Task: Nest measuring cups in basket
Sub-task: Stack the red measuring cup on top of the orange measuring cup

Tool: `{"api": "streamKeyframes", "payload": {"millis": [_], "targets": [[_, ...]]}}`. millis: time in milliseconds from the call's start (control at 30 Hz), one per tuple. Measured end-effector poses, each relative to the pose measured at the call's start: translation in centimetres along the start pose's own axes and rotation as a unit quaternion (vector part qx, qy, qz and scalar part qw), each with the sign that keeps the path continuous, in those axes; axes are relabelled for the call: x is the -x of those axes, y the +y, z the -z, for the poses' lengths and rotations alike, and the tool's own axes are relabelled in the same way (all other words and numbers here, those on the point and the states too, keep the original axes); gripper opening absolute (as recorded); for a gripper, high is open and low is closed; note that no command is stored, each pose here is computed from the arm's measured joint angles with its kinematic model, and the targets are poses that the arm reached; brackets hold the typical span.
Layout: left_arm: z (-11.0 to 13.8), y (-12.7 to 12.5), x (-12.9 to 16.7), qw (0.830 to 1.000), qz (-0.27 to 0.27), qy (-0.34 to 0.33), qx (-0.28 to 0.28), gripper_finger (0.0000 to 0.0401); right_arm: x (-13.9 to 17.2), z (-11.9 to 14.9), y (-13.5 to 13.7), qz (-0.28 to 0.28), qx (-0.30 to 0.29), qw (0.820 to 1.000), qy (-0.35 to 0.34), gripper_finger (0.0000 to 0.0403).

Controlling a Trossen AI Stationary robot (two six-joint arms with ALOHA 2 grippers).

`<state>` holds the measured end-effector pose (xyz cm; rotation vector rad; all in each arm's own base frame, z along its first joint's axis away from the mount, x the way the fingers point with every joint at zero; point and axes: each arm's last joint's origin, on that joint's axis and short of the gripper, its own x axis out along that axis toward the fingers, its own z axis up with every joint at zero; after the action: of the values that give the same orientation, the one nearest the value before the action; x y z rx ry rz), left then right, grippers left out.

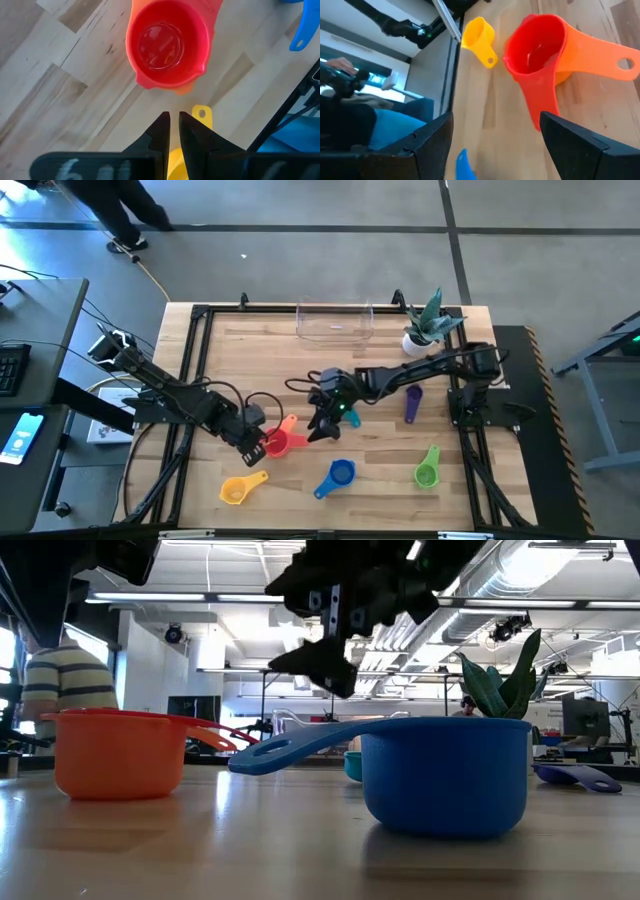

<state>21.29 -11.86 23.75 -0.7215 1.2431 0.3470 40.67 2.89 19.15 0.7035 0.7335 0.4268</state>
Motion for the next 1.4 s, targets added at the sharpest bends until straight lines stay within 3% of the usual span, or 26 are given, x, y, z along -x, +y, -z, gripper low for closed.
{"api": "streamKeyframes", "payload": {"millis": [700, 867, 1067, 1400], "targets": [[-0.3, -0.6, 0.0, 0.999, 0.030, -0.015, 0.002, 0.0030, -3.1, 0.9, -3.3, 0.045, 0.074, 0.996, -0.032, 0.0288], [-0.3, -0.6, 0.0, 0.999, 0.031, -0.017, 0.002, 0.0030, -3.6, 1.0, -3.8, 0.036, 0.106, 0.993, -0.039, 0.0288], [-0.3, -0.6, 0.0, 0.999, 0.030, -0.024, 0.005, 0.0030, -4.6, 1.6, -4.6, 0.015, 0.100, 0.994, -0.032, 0.0288], [-0.4, -0.6, 0.0, 0.999, 0.027, -0.031, 0.005, 0.0030, -5.8, 2.8, -3.9, 0.005, 0.105, 0.994, -0.014, 0.0288]]}}
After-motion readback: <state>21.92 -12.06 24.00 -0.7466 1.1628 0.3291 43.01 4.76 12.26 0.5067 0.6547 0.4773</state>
